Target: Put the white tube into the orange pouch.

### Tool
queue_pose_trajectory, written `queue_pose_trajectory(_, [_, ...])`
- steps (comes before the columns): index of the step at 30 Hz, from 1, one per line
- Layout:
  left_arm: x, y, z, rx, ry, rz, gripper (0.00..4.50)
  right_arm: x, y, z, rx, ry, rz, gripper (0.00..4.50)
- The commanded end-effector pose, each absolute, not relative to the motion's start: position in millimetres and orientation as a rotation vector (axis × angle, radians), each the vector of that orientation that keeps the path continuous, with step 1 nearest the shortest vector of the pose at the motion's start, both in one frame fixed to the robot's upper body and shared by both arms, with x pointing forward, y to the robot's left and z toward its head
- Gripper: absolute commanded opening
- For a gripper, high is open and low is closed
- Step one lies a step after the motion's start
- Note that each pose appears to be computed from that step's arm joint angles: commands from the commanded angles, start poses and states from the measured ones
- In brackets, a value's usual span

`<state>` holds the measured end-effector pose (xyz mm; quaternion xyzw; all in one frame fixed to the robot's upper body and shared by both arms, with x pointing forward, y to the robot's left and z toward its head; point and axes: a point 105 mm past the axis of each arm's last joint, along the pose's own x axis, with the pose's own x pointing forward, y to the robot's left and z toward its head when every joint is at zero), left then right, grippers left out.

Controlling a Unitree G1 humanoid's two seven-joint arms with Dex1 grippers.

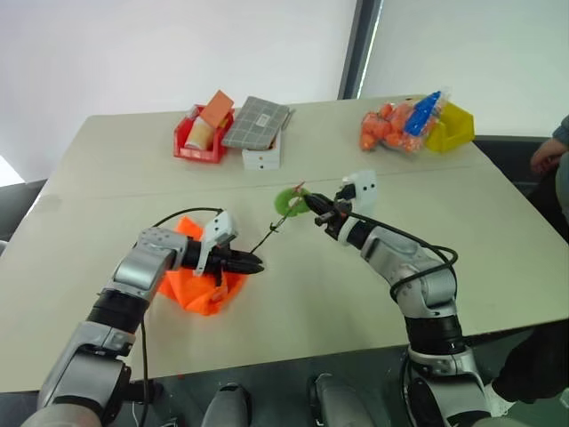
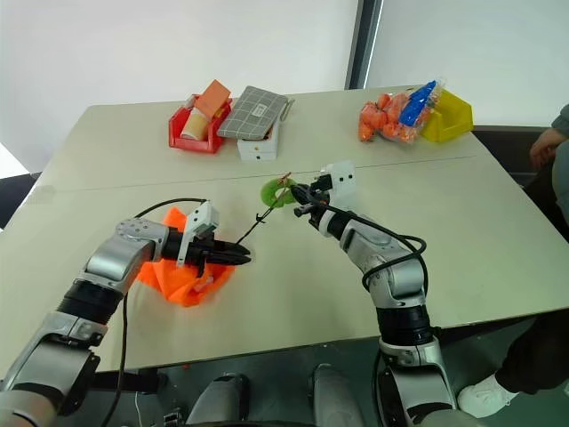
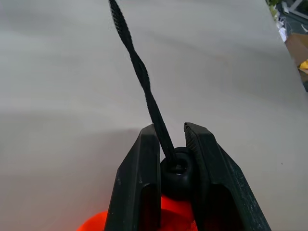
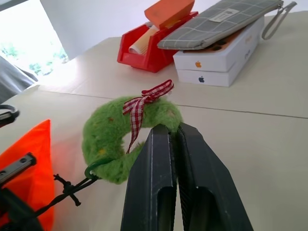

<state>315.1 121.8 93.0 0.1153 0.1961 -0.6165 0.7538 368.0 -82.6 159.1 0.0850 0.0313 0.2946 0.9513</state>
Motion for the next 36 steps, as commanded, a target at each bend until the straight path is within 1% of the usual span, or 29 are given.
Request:
queue_pose_trajectory(1, [312.1, 132.5, 86.5, 0.248, 0.468, -1.307, 0.28, 378.6, -105.1, 189.4, 0.171, -0.063, 0.499, 0.0])
queue_pose_trajectory(8, [308.9, 138.3, 81.0, 0.252, 0.492, -1.281, 0.28, 383.8, -110.6, 188.5, 0.171, -0.071, 0.453, 0.0])
queue_pose_trajectory(11, [290.9, 156.1, 67.9, 0.293, 0.57, -1.287, 0.28, 391.2, -128.4, 181.9, 0.134, -0.055, 0.352, 0.0])
queue_pose_trajectory(13, [287.1, 159.3, 65.4, 0.299, 0.584, -1.283, 0.28, 392.5, -130.3, 177.7, 0.115, -0.044, 0.335, 0.0])
queue_pose_trajectory(23, [291.7, 149.7, 78.8, 0.214, 0.514, -1.261, 0.28, 388.8, -112.1, 168.5, 0.058, -0.019, 0.408, 0.0])
queue_pose_trajectory(25, [299.1, 147.3, 87.1, 0.15, 0.472, -1.233, 0.28, 387.9, -108.9, 167.7, 0.055, -0.018, 0.419, 0.0])
queue_pose_trajectory(26, [303.0, 146.3, 92.6, 0.104, 0.456, -1.222, 1.31, 387.6, -107.5, 167.6, 0.054, -0.018, 0.423, 0.0])
queue_pose_trajectory(27, [305.0, 145.4, 97.0, 0.077, 0.444, -1.22, 1.62, 387.4, -106.3, 167.6, 0.053, -0.019, 0.426, 0.0])
queue_pose_trajectory(29, [308.3, 145.2, 101.8, 0.073, 0.428, -1.208, 2.66, 387.0, -104.4, 168.5, 0.048, -0.025, 0.433, 0.0])
queue_pose_trajectory(31, [314.7, 152.3, 109.7, 0.067, 0.407, -1.173, 3.58, 385.5, -100.8, 173.1, 0.05, -0.044, 0.449, 0.0])
queue_pose_trajectory(36, [337.2, 190.3, 150.2, -0.097, 0.306, -1.04, 3.58, 380.0, -91.3, 191.6, 0.076, -0.112, 0.495, 0.0])
